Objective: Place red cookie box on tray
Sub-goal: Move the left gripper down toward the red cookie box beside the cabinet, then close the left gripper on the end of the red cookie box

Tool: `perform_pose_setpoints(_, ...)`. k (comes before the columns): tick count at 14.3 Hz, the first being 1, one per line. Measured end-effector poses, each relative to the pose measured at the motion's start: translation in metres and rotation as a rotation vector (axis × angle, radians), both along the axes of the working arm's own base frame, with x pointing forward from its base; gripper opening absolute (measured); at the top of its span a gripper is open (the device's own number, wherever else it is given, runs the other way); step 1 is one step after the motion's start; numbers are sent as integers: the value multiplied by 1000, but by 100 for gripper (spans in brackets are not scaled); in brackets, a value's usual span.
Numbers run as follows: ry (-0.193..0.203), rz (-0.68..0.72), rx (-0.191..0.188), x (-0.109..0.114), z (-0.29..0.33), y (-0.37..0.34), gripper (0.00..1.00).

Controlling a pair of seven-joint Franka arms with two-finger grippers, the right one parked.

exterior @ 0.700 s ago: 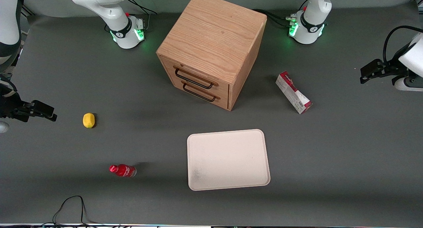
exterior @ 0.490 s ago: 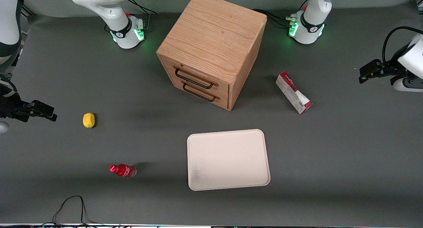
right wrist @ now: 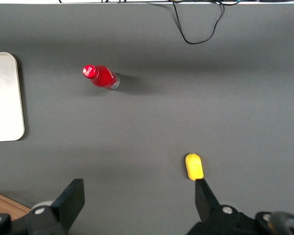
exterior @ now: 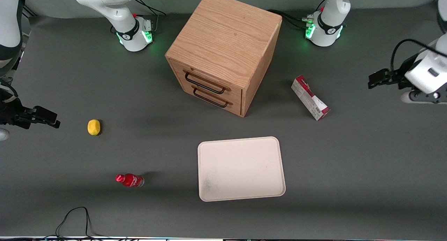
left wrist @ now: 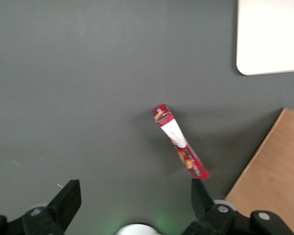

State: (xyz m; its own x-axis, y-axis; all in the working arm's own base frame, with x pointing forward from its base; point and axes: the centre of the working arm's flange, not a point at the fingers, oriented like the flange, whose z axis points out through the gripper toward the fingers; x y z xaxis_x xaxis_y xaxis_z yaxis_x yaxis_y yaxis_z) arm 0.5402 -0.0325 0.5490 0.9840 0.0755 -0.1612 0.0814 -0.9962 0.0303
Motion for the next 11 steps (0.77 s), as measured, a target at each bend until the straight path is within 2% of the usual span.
perform_pose_setpoints(3, 17, 208, 40, -7, -59, -40, 100)
perform_pose_setpoints(6, 44, 360, 89, -30, -118, -71, 100)
perform_pose_setpoints(8, 63, 423, 118, -47, -151, -84, 100)
perform_pose_setpoints(11, 67, 480, 134, -65, -193, -80, 100)
